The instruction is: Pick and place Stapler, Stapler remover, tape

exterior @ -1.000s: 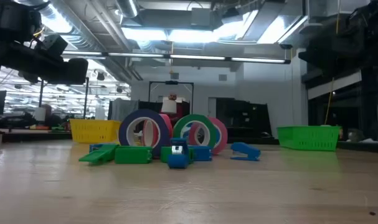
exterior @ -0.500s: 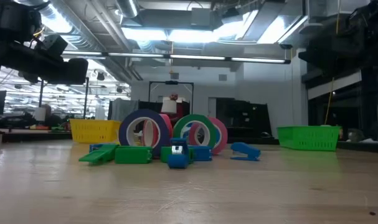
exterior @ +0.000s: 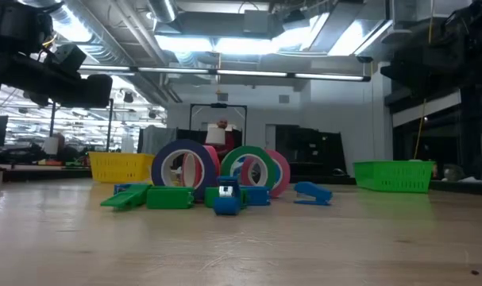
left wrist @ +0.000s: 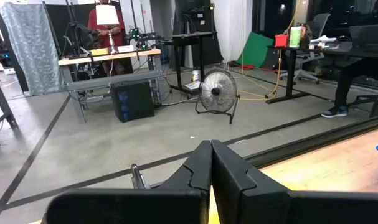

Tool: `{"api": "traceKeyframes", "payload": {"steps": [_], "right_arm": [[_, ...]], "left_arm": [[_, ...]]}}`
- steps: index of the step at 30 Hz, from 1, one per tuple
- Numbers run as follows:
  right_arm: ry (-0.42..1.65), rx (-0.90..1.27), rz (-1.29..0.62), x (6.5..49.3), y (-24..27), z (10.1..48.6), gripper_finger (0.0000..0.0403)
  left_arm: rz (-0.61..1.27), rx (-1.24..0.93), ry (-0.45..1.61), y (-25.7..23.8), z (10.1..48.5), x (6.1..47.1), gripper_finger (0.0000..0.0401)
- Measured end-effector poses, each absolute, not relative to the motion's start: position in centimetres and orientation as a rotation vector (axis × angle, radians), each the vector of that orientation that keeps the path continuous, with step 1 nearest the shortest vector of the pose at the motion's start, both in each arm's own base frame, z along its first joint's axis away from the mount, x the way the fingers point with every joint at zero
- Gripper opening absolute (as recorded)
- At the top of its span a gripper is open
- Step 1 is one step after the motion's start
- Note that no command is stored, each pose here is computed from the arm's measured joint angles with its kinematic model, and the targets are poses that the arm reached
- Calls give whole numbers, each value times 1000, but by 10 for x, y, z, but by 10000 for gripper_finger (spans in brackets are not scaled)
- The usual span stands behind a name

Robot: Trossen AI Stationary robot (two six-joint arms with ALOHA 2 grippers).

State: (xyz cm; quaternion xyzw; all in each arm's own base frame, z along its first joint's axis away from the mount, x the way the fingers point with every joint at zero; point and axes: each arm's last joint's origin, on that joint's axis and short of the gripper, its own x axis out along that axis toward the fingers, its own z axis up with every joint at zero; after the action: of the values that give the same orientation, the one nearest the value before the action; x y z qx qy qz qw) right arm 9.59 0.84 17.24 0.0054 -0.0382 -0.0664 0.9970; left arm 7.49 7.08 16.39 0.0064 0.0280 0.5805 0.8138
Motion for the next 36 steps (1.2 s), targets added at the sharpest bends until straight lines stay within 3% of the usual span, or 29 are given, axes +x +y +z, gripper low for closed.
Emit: {"api": "traceKeyframes", "payload": {"steps": [28,36], "right_arm": [[-77,15,-133,96,8,172,265],[-122,151,-124,95,8,176,265]], "left_arm": [[1239,14,60,71,164,75,1],[1238,14,60,71,164,75,1]]}}
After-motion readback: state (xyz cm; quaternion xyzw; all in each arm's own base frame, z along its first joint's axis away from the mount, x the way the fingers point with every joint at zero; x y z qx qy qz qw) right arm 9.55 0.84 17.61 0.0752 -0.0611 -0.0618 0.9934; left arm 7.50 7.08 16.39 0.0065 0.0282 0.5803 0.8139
